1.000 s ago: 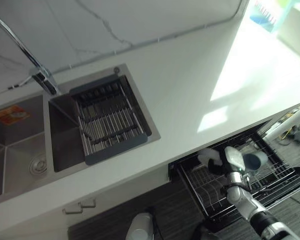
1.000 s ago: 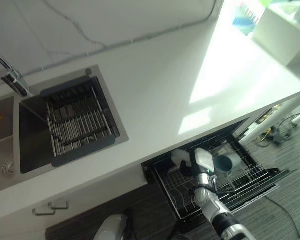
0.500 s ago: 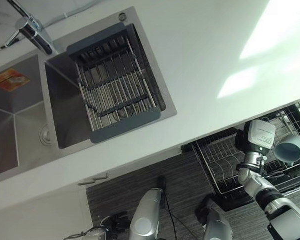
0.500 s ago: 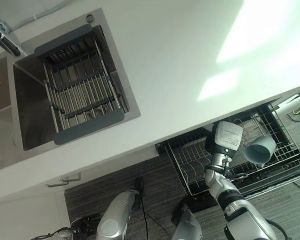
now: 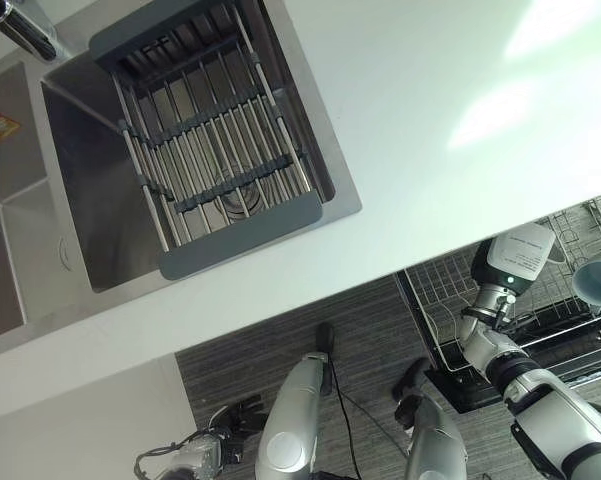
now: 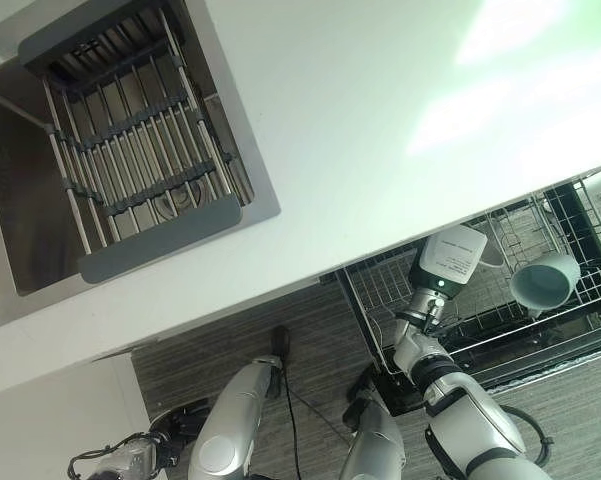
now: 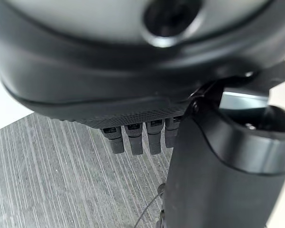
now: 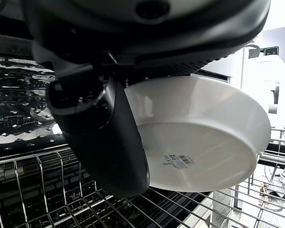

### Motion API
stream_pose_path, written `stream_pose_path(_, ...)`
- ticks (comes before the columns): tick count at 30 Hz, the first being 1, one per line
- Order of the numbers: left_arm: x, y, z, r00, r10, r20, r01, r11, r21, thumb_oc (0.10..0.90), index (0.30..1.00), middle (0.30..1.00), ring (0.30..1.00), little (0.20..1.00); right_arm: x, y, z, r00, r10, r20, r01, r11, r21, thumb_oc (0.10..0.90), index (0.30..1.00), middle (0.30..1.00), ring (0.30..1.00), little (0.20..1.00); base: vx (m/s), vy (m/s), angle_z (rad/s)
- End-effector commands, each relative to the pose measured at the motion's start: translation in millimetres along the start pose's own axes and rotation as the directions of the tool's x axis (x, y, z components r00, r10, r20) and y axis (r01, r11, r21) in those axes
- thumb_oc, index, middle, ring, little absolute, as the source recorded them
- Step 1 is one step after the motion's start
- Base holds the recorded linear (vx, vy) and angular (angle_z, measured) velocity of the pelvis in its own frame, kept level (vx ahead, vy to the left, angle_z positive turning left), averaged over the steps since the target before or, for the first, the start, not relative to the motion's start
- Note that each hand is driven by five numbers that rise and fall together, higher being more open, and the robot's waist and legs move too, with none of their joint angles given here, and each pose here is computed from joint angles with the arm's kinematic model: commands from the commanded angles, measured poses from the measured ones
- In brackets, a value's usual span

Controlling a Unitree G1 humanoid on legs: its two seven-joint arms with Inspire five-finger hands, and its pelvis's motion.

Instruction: Place the dishes in the dishwasher.

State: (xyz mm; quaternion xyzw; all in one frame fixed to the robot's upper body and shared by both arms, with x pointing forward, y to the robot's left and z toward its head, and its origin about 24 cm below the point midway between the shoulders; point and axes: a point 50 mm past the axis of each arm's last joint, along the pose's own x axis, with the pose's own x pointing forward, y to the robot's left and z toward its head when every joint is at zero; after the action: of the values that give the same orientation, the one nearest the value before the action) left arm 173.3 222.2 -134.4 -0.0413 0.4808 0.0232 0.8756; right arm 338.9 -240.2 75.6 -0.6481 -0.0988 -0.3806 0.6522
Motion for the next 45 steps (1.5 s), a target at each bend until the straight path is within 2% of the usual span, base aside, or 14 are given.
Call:
stream_pose_path(1, -5, 14, -11, 0.999, 0.032, -0.023, -0.032, 0.999, -0.003, 0.800, 0.900, 0.900, 0.900, 0.900, 34, -26, 13, 0.963, -0.262, 0.058, 0.262, 0.965, 0.003, 0.400, 0.300, 0.300, 0.300, 0.300, -0.07, 0.013, 0.02)
stream_pose_path(9, 0, -2, 5, 0.999, -0.026, 0.041, 0.026, 1.000, -0.005, 0.800, 0.900, 0.900, 0.900, 0.900, 44, -29, 24, 0.970, -0.244, 0.012, 0.243, 0.970, 0.021, 0.400, 0.300, 0.300, 0.300, 0.300, -0.06, 0.025, 0.00)
stream_pose_path(10, 0, -5, 7, 0.998, -0.038, 0.047, 0.039, 0.999, -0.003, 0.800, 0.900, 0.900, 0.900, 0.900, 43, -22, 23, 0.991, -0.126, -0.049, 0.131, 0.984, 0.122, 0.800, 0.900, 0.900, 0.900, 0.900, -0.05, 0.046, -0.01)
stream_pose_path(11, 1, -9, 7, 0.998, -0.046, 0.047, 0.046, 0.999, -0.001, 0.800, 0.900, 0.900, 0.900, 0.900, 35, -8, 25, 0.989, 0.077, -0.126, -0.049, 0.976, 0.211, 0.800, 0.900, 0.900, 0.900, 0.900, -0.05, 0.043, -0.02)
stream_pose_path(12, 1, -11, 6, 0.998, -0.051, 0.049, 0.051, 0.999, 0.001, 0.800, 0.900, 0.900, 0.900, 0.900, 17, 11, 31, 0.947, 0.314, -0.064, -0.288, 0.921, 0.264, 0.800, 0.900, 0.900, 0.900, 0.900, -0.03, 0.014, -0.04)
stream_pose_path(16, 1, -9, 8, 0.998, -0.045, 0.048, 0.045, 0.999, 0.008, 0.800, 0.900, 0.900, 0.900, 0.900, -1, 27, 42, 0.837, 0.547, -0.002, -0.495, 0.759, 0.424, 0.800, 0.900, 0.900, 0.900, 0.900, 0.00, -0.011, 0.00)
stream_pose_path(23, 1, -7, 14, 0.998, -0.042, 0.054, 0.042, 0.999, -0.002, 0.800, 0.900, 0.900, 0.900, 0.900, -12, 34, 48, 0.733, 0.676, 0.073, -0.559, 0.538, 0.630, 0.800, 0.900, 0.900, 0.900, 0.900, 0.00, -0.004, 0.01)
stream_pose_path(25, 1, -7, 12, 0.998, -0.045, 0.033, 0.045, 0.999, -0.023, 0.800, 0.900, 0.900, 0.900, 0.900, -17, 39, 48, 0.630, 0.773, 0.071, -0.568, 0.396, 0.722, 0.800, 0.900, 0.900, 0.900, 0.900, 0.00, 0.007, -0.03)
stream_pose_path(29, 1, -3, 10, 0.999, -0.042, 0.024, 0.042, 0.999, -0.033, 0.800, 0.900, 0.900, 0.900, 0.900, -26, 44, 52, 0.518, 0.838, 0.175, -0.692, 0.289, 0.662, 0.800, 0.900, 0.900, 0.900, 0.900, 0.00, 0.012, -0.05)
stream_pose_path(32, -1, 6, 8, 0.999, -0.028, 0.018, 0.029, 0.999, -0.035, 0.800, 0.900, 0.900, 0.900, 0.900, -37, 49, 47, 0.372, 0.900, 0.227, -0.810, 0.196, 0.553, 0.800, 0.900, 0.900, 0.900, 0.900, 0.00, -0.004, -0.01)
stream_pose_path(35, -4, 18, 11, 1.000, -0.003, 0.018, 0.004, 0.999, -0.037, 0.800, 0.900, 0.900, 0.900, 0.900, -48, 52, 37, 0.331, 0.920, 0.209, -0.855, 0.198, 0.480, 0.800, 0.900, 0.900, 0.900, 0.900, 0.02, -0.074, 0.01)
stream_pose_path(38, -7, 28, 9, 0.999, 0.040, 0.018, -0.039, 0.998, -0.050, 0.800, 0.900, 0.900, 0.900, 0.900, -29, 43, 43, 0.449, 0.867, 0.218, -0.804, 0.285, 0.522, 0.800, 0.900, 0.900, 0.900, 0.900, 0.01, -0.109, 0.04)
stream_pose_path(40, -8, 32, 7, 0.998, 0.058, 0.018, -0.057, 0.996, -0.062, 0.800, 0.900, 0.900, 0.900, 0.900, -17, 35, 45, 0.534, 0.820, 0.205, -0.805, 0.419, 0.419, 0.800, 0.900, 0.900, 0.900, 0.900, 0.01, -0.079, 0.00)
stream_pose_path(45, -11, 38, 5, 0.995, 0.094, 0.021, -0.092, 0.992, -0.089, 0.800, 0.900, 0.900, 0.900, 0.900, -7, 13, 61, 0.639, 0.700, 0.320, -0.757, 0.497, 0.425, 0.800, 0.900, 0.900, 0.900, 0.900, 0.02, -0.052, -0.05)
